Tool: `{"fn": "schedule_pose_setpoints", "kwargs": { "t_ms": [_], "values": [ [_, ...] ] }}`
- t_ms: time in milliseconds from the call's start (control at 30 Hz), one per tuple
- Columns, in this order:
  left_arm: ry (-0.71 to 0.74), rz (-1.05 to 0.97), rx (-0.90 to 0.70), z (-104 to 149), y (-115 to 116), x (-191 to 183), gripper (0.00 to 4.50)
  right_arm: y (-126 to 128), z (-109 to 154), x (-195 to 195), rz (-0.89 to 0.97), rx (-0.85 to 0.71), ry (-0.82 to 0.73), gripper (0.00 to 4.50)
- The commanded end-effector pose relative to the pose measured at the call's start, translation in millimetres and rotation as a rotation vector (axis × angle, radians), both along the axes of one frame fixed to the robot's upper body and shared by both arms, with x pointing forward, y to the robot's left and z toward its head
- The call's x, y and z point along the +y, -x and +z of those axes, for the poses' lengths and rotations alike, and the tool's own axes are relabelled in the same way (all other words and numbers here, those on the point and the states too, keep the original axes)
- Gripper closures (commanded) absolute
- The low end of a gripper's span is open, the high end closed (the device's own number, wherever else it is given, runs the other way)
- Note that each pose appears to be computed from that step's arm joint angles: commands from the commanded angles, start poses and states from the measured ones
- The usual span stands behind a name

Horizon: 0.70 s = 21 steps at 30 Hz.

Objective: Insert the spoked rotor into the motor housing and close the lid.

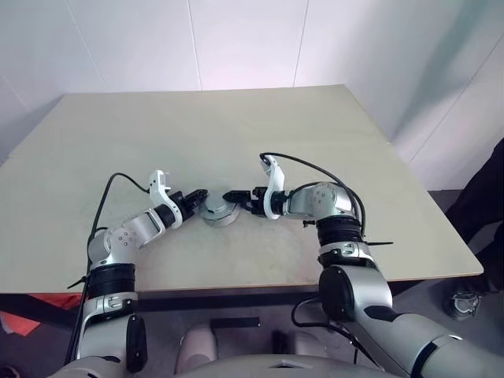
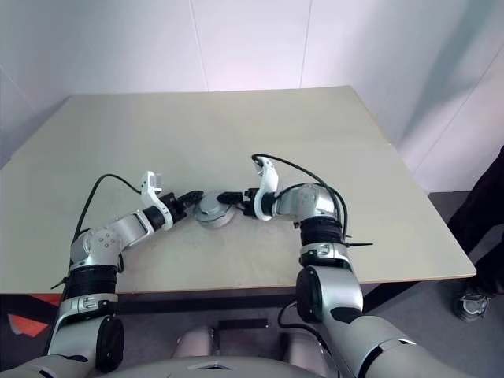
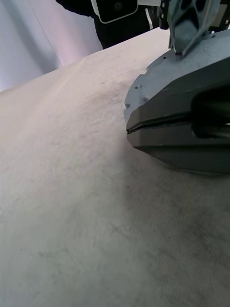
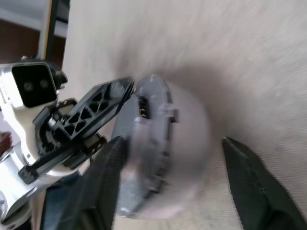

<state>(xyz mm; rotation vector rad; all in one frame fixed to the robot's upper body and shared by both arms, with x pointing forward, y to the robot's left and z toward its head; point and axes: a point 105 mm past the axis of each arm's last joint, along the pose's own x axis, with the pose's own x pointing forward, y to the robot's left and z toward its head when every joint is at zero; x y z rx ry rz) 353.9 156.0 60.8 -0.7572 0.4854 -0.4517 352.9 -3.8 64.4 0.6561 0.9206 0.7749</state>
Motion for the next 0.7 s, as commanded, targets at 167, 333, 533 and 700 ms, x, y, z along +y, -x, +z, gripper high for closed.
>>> {"fn": "schedule_pose_setpoints", "kwargs": {
  "t_ms": [167,333,533,700],
  "values": [
    [-0.020,-0.003,-0.003,2.3,-1.5,-0.5,4.50,0.1,7.5,10.3,0.035,-0.006,-0.020,2.72],
    [-0.021,-0.002,-0.006,2.7,-1.7,-0.7,4.50,-2.4,7.4,7.4,0.028,-0.008,-0.018,3.27],
    [-0.024,0.003,-0.011,3.6,-2.5,0.1,4.50,-3.7,7.3,6.3,0.030,-0.024,-0.011,3.27],
    [-0.023,0.000,-0.017,5.1,-3.4,-0.8,4.50,-5.7,7.1,5.2,0.027,-0.036,-0.001,3.27]
  ]
}}
